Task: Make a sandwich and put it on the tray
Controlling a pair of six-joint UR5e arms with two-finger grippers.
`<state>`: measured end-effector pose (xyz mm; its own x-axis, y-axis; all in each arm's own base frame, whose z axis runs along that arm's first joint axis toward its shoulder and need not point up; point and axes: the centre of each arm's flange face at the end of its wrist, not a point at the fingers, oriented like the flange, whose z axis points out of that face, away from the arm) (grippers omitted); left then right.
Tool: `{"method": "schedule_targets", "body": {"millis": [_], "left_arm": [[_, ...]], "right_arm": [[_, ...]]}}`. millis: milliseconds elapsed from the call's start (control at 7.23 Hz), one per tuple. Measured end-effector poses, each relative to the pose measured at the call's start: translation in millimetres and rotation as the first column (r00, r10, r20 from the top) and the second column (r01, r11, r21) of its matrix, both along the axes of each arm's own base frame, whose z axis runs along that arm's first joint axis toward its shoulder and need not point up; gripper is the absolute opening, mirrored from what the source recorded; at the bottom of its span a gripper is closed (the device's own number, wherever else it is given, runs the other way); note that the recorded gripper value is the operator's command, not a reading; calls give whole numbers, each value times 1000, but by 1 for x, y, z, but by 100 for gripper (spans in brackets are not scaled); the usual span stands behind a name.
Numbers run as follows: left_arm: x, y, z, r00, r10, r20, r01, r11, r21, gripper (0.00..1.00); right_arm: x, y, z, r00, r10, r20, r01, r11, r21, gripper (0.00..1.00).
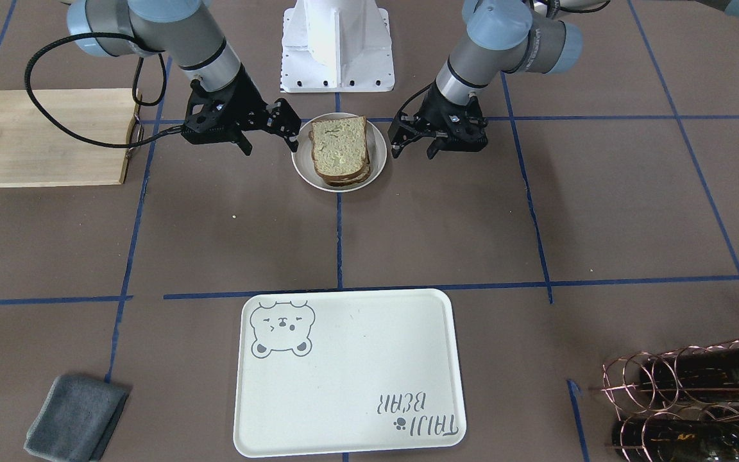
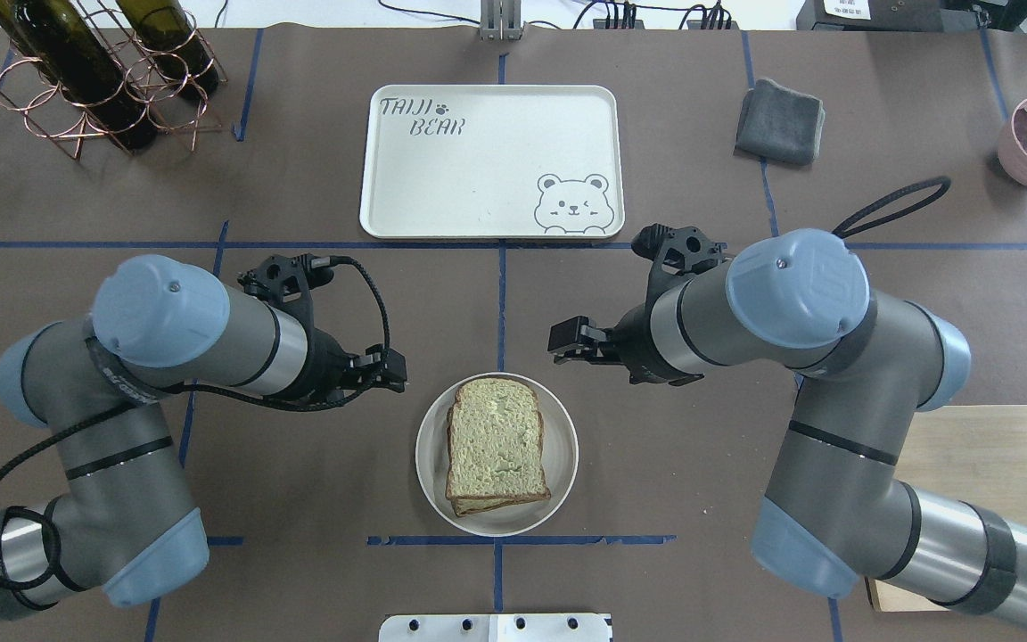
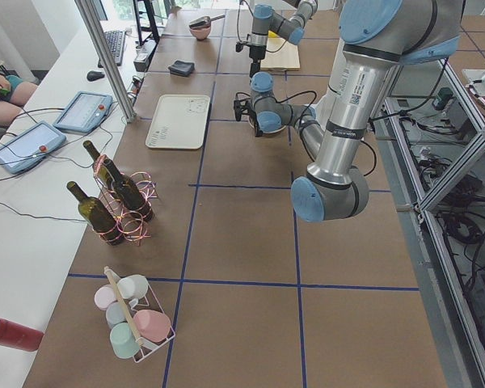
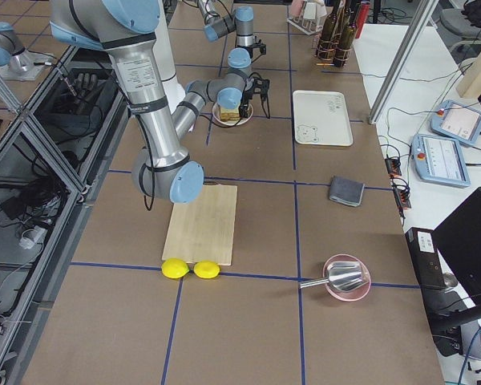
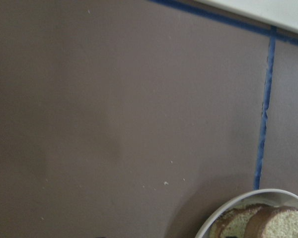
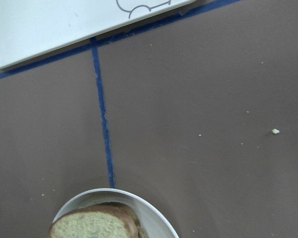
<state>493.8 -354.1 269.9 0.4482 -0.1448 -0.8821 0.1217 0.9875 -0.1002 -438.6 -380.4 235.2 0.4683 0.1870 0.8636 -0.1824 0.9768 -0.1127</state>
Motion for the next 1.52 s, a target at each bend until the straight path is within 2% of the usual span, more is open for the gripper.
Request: {"method": "schedule_targets", "body": {"millis": [277,415,692,830,969,1107,1245,1522], "left_arm": [[32,13,4,1000,11,22,-11,1000,-6,53],[41,20,5,999,19,27,-19,1000,-9,48],[58,37,4,999,31,31,-31,999,-9,46],[62,42,3,999,36,31,-35,999,-8,41],[66,47,4,999,43,32,-42,999,-8,33],[70,51,5,998,52,35,-51,999,-9,19],[73,54,5,998,57,36,-57,998,-9,1],[75,56,2,998,60,32,-60,998,-8,0]], "right_arm": [[17,-8,3,998,-13,-64,13,1000,-5,100],[23,-10,2,997,-14,-75,14,1000,1,100],[28,-11,0,997,-14,-80,15,1000,6,100],[28,-11,-1,996,-15,-82,15,1000,5,100],[30,-10,-3,997,-15,-80,15,1000,7,100],[31,-9,-6,997,-15,-77,15,1000,10,100],[32,-8,-7,997,-15,-75,15,1000,10,100],[34,-9,-6,997,-12,-77,13,1000,10,100]]}}
